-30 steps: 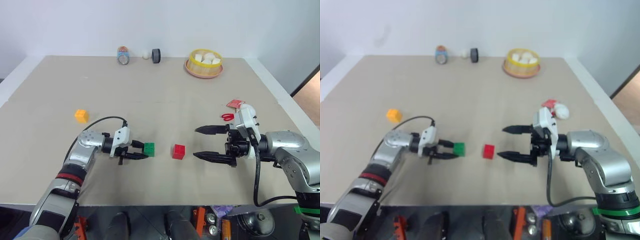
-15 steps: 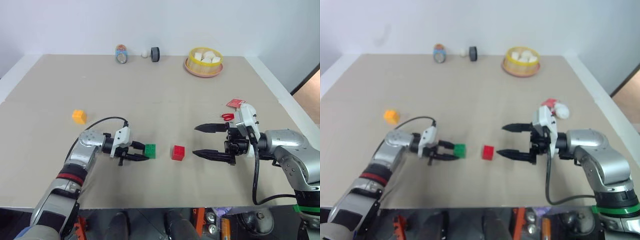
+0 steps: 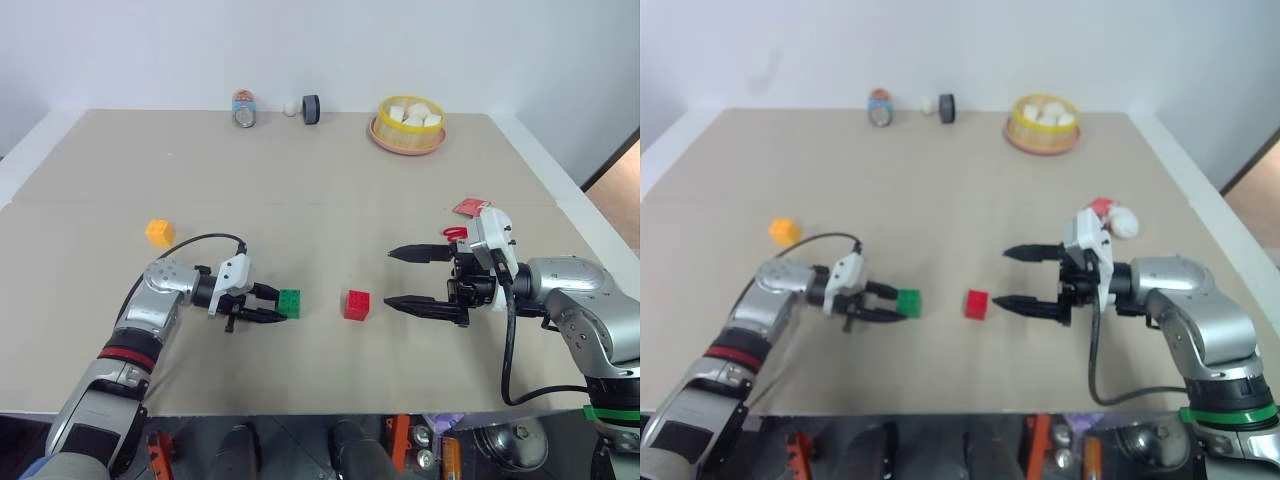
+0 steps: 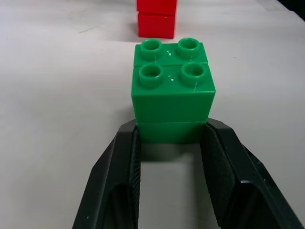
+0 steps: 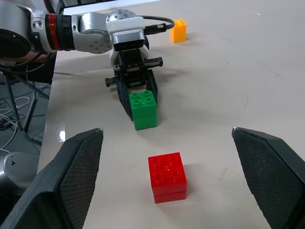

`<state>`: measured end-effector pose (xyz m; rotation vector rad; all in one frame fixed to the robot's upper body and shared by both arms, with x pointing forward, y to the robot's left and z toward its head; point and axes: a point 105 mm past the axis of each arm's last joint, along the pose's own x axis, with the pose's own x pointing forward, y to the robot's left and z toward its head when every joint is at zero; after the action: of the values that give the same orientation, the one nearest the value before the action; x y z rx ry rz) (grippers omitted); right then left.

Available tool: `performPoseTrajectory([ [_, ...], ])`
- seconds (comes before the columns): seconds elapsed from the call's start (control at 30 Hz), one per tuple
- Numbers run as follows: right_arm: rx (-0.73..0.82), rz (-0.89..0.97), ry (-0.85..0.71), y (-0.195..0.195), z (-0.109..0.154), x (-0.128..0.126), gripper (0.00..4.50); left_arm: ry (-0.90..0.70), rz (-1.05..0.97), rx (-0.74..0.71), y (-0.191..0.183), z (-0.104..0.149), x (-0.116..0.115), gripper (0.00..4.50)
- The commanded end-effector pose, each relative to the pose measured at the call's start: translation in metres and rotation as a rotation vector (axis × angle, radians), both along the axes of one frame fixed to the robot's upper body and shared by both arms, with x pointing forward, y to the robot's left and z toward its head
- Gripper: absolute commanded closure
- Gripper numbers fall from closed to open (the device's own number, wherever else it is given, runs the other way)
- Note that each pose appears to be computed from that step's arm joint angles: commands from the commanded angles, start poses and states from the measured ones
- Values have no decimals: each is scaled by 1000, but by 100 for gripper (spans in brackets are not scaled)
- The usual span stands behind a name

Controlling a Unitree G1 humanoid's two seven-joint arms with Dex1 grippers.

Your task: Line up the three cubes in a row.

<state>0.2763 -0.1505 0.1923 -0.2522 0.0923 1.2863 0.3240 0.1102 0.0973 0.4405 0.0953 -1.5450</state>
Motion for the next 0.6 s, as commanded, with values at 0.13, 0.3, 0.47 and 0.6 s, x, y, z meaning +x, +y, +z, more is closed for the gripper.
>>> performPoseTrajectory([
  [0.13, 6, 8, -34, 1, 7, -1, 0, -40, -6, -11, -6, 6, 5, 325],
  [0.3, 6, 7, -33, 1, 7, -1, 0, -41, -24, -11, -9, 4, 3, 325],
  [0.47, 6, 7, -33, 1, 7, 0, 0, -47, -34, -6, -13, 3, 2, 325],
  [0.6, 7, 8, -33, 2, 7, 1, 0, -57, -36, 0, -15, 3, 3, 325],
])
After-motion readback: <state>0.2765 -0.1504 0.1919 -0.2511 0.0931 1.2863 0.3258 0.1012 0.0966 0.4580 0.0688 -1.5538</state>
